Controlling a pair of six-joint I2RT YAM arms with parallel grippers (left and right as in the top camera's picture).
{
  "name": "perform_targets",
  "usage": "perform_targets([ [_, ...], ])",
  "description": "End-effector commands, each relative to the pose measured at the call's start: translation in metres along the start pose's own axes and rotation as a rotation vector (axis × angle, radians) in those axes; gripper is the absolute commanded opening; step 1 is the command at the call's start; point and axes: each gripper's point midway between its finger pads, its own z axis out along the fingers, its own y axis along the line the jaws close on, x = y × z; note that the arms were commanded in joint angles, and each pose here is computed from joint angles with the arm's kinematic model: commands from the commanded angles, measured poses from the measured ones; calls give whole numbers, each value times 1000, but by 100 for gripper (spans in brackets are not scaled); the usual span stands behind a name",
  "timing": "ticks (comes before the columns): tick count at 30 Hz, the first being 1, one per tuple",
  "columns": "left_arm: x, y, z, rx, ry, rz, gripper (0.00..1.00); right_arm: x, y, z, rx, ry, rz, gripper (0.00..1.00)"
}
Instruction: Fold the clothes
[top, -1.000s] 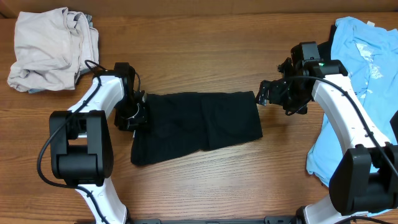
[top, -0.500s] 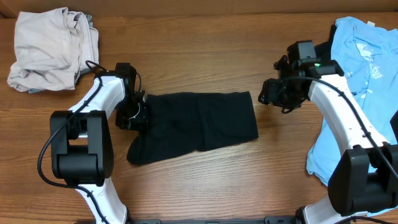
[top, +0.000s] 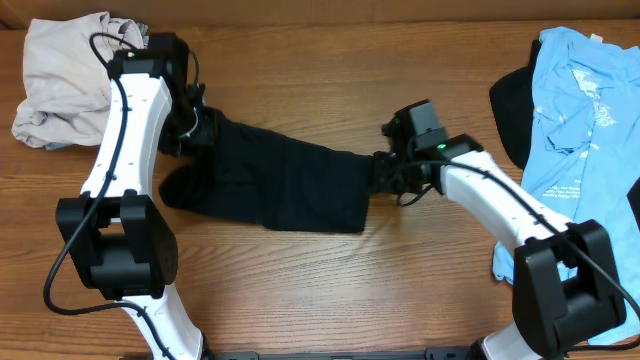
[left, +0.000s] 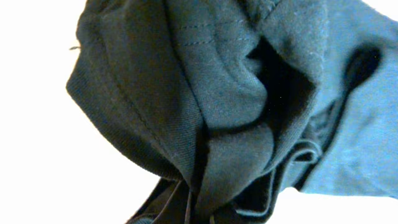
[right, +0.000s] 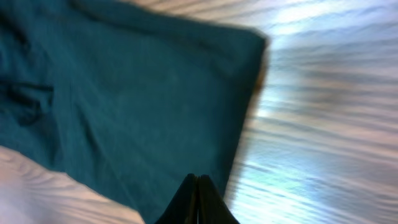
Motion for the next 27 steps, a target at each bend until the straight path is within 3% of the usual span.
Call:
perform_targets([
  [1,-12,-5,-19,-13,-60,76,4,8,21,12,-31,-7,91,4],
  [10,-26,-25,-62,-8,-157,192,4,12,26,41,-38,21,151,4],
  [16,-17,-74,-77,8,-174,344,4,4,33,30,-83,-1,134,4],
  [21,-4,-109,-69,-37,-152,463,4,-22,47,-25,-195,-85,106,4],
  [27,6,-152,-48,-37,-117,567,4,-53,36,-131,-240,-288,80,4],
])
